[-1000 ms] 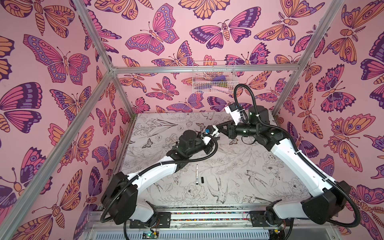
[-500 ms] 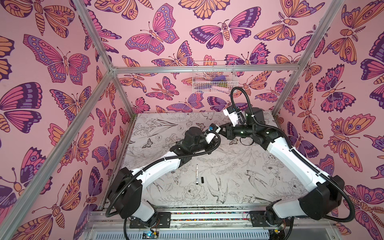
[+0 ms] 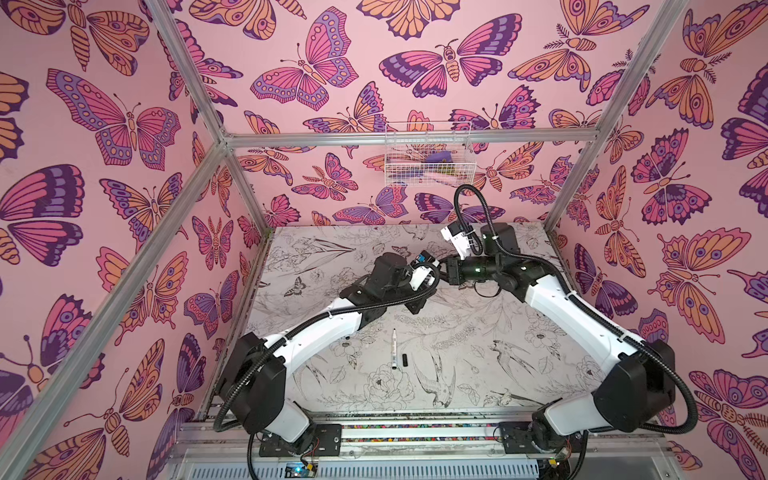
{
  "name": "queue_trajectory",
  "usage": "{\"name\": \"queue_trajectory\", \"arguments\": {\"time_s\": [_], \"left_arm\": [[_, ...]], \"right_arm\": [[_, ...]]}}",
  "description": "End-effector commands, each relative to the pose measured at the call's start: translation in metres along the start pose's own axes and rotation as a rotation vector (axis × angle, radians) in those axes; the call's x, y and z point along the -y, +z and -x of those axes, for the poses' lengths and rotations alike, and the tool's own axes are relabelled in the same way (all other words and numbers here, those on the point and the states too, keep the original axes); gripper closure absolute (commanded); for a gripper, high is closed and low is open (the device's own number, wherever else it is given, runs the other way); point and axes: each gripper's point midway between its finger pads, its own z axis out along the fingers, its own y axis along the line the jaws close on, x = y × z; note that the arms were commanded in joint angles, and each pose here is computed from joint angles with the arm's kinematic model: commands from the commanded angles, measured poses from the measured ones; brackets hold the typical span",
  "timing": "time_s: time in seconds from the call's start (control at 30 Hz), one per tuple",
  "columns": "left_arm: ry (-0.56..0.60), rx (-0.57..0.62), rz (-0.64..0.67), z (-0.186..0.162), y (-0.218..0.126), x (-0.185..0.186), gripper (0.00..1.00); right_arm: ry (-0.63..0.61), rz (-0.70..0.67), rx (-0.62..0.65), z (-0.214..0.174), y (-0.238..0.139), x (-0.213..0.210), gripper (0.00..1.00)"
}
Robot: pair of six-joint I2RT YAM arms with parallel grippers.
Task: Insert the pens into the pen caps
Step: 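Hold the capped marker upright with the left gripper while the right gripper hovers nearby, then lower the capped white marker beside the other markers and open the left gripper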
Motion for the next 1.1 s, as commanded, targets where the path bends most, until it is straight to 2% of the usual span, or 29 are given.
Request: {"name": "queue_trajectory", "arguments": {"time_s": [0.0,0.1,0.23,0.33,0.4,0.53,0.67,0.73,0.83,0.9,1.0,1.07], "left_arm": [[0.528,1.393,0.011,0.281,-0.246,0.082,1.00],[0.508,1.376,-0.010,0.277,-0.242,0.080,1.00],[0.467,1.263,-0.112,0.259,-0.217,0.084,1.00],[0.395,1.184,-0.187,0.241,-0.202,0.084,1.00],[0.338,1.149,-0.213,0.230,-0.194,0.082,1.00],[0.202,1.061,-0.242,0.204,-0.171,0.073,1.00],[0.120,0.944,-0.235,0.170,-0.137,0.069,1.00],[0.082,0.878,-0.232,0.150,-0.119,0.067,1.00],[0.022,0.795,-0.246,0.123,-0.096,0.064,1.00],[0.003,0.735,-0.255,0.105,-0.082,0.063,1.00],[-0.045,0.658,-0.221,0.075,-0.061,0.051,1.00],[-0.104,0.630,-0.193,0.057,-0.052,0.038,1.00]], "right_arm": [[0.353,0.047,-0.486,-0.141,0.024,0.002,1.00],[0.371,0.052,-0.460,-0.132,0.021,0.006,1.00],[0.464,0.054,-0.331,-0.104,0.012,0.027,1.00],[0.503,0.094,-0.208,-0.075,-0.004,0.033,1.00],[0.528,0.129,-0.169,-0.065,-0.007,0.033,1.00],[0.514,0.172,-0.123,-0.050,-0.012,0.024,1.00],[0.482,0.189,-0.072,-0.032,-0.020,0.014,1.00],[0.470,0.182,-0.040,-0.021,-0.025,0.012,0.88],[0.449,0.174,0.030,-0.002,-0.036,0.012,0.60],[0.443,0.174,0.097,0.014,-0.045,0.014,0.46],[0.454,0.176,0.210,0.040,-0.064,0.022,0.32],[0.447,0.181,0.266,0.051,-0.075,0.024,0.28]]}}
